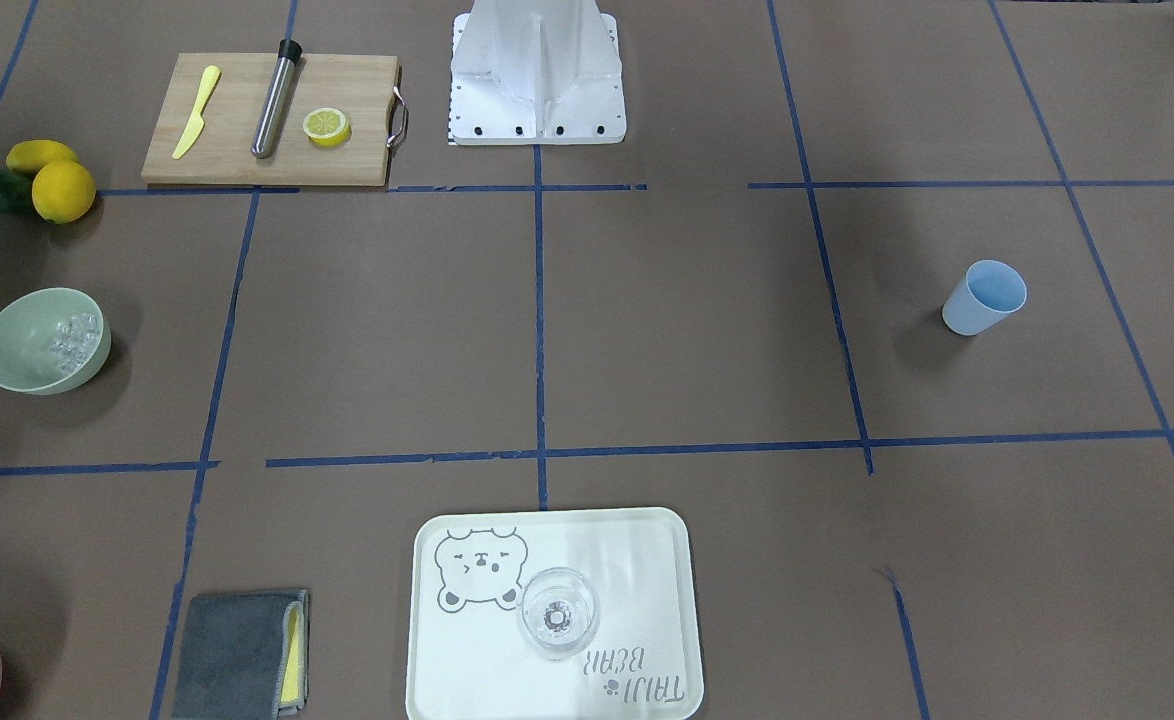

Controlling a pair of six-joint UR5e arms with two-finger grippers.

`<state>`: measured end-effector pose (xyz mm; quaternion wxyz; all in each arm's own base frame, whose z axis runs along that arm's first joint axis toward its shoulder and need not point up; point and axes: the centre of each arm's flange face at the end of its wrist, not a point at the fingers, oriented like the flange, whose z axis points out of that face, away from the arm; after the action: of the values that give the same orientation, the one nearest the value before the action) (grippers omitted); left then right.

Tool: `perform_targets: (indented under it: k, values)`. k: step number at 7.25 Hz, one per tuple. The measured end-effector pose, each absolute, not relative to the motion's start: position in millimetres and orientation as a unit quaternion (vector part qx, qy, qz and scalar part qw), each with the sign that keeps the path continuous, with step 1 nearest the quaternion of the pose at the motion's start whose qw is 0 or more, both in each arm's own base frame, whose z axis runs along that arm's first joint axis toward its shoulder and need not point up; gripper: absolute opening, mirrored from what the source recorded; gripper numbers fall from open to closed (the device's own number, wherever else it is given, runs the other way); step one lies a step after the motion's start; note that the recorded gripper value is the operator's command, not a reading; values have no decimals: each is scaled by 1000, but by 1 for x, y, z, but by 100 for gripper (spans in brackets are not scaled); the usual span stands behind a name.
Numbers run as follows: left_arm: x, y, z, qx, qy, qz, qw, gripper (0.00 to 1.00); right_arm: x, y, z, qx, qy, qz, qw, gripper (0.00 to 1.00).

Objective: Pour ice into bowl

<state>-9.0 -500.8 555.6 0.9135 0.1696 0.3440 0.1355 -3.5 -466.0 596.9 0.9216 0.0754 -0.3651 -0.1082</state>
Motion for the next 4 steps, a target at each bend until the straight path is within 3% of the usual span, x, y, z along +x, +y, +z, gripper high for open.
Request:
perform_targets:
  k: [4]
  values:
    - [-22,-498,568,158,342,117,919,100,61,-446,621,56,-389,-75,917,100]
